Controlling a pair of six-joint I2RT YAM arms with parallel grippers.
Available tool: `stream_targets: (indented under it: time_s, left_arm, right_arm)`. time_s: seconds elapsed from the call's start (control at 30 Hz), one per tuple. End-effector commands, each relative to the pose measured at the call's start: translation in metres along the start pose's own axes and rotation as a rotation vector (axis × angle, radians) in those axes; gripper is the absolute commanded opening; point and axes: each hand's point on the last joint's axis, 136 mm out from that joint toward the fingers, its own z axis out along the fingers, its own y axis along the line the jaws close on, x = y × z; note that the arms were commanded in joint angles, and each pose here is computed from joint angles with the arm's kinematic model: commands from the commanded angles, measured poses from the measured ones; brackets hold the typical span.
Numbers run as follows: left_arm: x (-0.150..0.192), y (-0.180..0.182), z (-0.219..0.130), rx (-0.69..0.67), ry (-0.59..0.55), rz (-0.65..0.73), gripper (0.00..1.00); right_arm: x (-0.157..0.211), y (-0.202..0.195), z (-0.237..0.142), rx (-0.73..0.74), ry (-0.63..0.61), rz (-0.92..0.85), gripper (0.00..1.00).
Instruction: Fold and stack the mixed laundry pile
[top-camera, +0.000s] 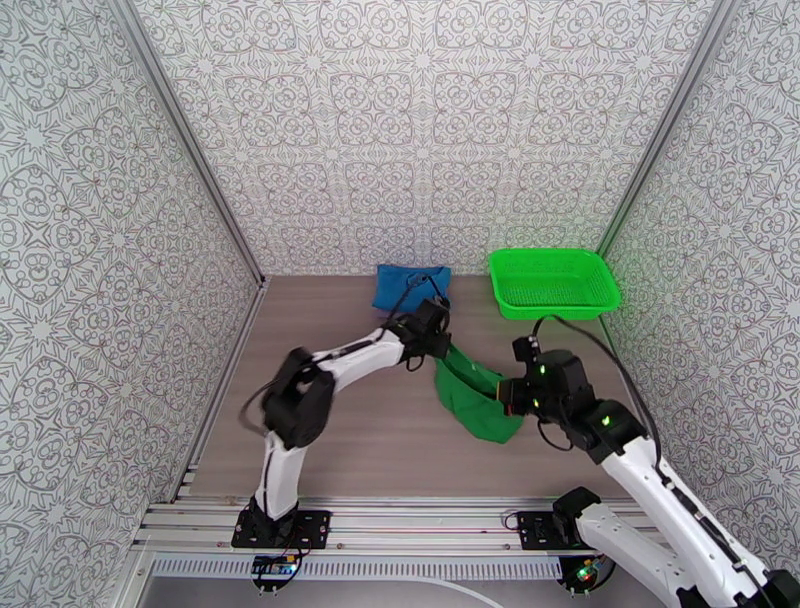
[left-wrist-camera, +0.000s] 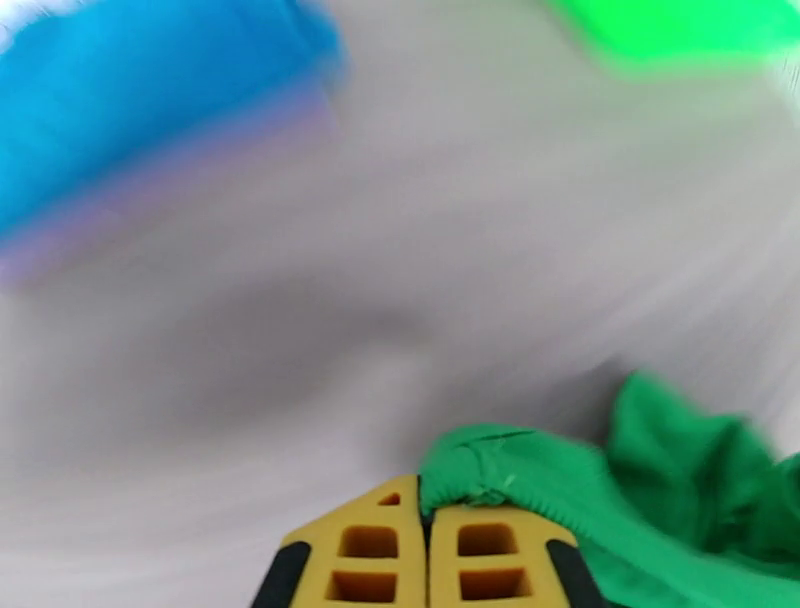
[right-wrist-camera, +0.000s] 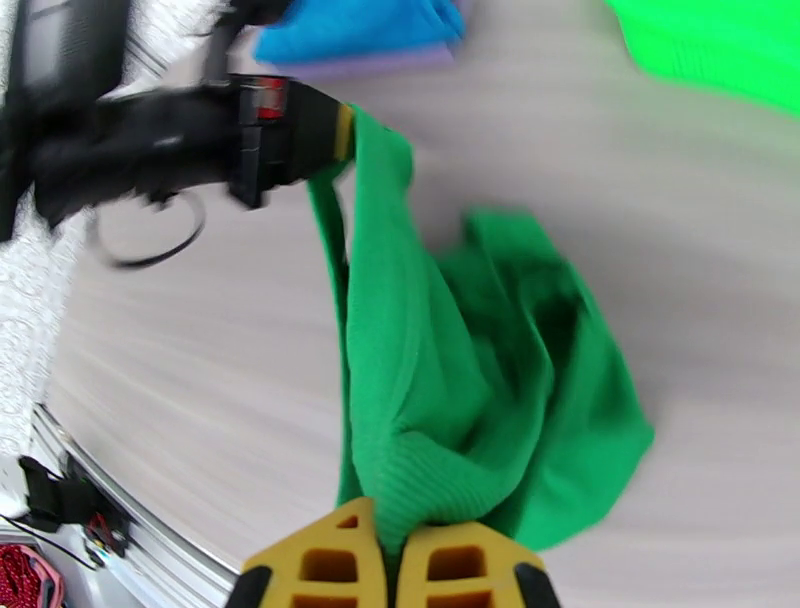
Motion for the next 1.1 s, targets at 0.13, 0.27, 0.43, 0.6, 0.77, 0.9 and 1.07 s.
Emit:
stream_targets:
  time_s: [0.13, 0.27, 0.43, 0.6, 0.77, 0.9, 1.07]
  left_arm:
    - [-0.118, 0.051, -0.199, -0.235, -0.430, -0.032, 0.00]
    - [-0.137, 0.082, -0.289, -0.336, -0.546, -0.050, 0.00]
    - [-0.147, 0.133, -0.381, -0.507, -0.677, -0.069, 0.00]
    - [-0.149, 0.190, -0.439, -0.686, -0.744, -0.086, 0.00]
    - [-0.151, 0.221, -0.478, -0.802, -0.765, -0.070, 0.00]
    - [-0.153, 0.233, -0.491, -0.873, -0.751, -0.032, 0.00]
    - [-0.149, 0.244, -0.492, -0.915, -0.722, -0.017, 0.00]
  right_arm:
    - [-0.120, 0.078, -0.030, -0.197, -0.192, -0.129, 0.00]
    - [-0.179, 0.117, -0.044, -0.293, -0.281, -0.168, 0.00]
    - [-0.241, 0.176, -0.030, -0.518, -0.308, -0.186, 0.00]
    - [-0.293, 0.234, 0.011, -0.774, -0.283, -0.164, 0.00]
    - [-0.328, 0.270, 0.045, -1.024, -0.363, -0.067, 0.00]
    - [-0.333, 0.277, 0.076, -1.045, -0.437, -0.019, 0.00]
    - [-0.321, 0.294, 0.089, -1.021, -0.483, -0.090, 0.00]
